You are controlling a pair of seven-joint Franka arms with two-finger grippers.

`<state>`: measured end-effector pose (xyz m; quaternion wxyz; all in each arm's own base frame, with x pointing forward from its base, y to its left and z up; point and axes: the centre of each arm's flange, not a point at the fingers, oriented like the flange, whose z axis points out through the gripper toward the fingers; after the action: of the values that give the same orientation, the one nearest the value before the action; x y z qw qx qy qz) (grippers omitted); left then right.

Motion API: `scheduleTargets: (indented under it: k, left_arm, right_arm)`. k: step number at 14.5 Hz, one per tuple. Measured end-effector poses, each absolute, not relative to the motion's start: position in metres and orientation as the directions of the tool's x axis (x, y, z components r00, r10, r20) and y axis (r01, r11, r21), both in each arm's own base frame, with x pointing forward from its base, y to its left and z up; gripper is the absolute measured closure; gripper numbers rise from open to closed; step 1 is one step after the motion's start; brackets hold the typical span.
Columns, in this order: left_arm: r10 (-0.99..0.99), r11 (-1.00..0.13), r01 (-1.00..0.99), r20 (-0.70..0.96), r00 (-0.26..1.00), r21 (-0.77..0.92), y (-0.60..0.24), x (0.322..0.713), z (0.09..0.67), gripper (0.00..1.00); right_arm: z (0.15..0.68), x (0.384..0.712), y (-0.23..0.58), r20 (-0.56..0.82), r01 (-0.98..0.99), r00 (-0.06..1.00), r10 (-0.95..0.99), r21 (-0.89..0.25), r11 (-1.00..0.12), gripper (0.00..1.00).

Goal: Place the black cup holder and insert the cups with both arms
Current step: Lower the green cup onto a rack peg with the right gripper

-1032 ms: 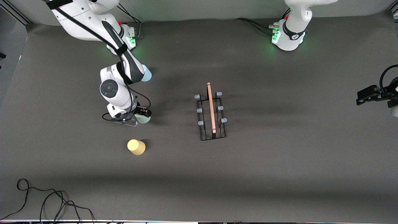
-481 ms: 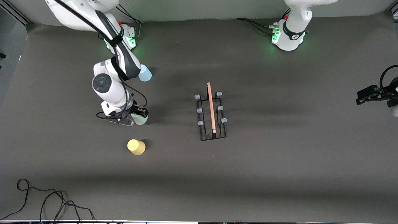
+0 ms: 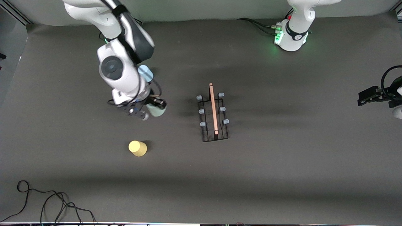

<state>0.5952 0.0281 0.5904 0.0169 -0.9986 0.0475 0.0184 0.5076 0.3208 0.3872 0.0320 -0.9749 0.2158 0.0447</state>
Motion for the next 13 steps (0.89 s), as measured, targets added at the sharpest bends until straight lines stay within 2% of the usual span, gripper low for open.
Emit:
scheduleTargets:
  k: [8, 13]
  left_arm:
    - [-0.081, -0.996, -0.080, -0.020, 0.996, 0.047, 0.023, 0.596, 0.593, 0.00]
    - [-0.075, -0.996, -0.074, -0.018, 0.997, 0.059, 0.024, 0.596, 0.593, 0.00]
  right_arm:
    - [0.371, 0.474, 0.438, -0.136, -0.532, 0.842, -0.522, -0.040, -0.846, 0.31]
    - [0.347, 0.462, 0.463, -0.145, -0.531, 0.840, -0.522, -0.022, -0.847, 0.31]
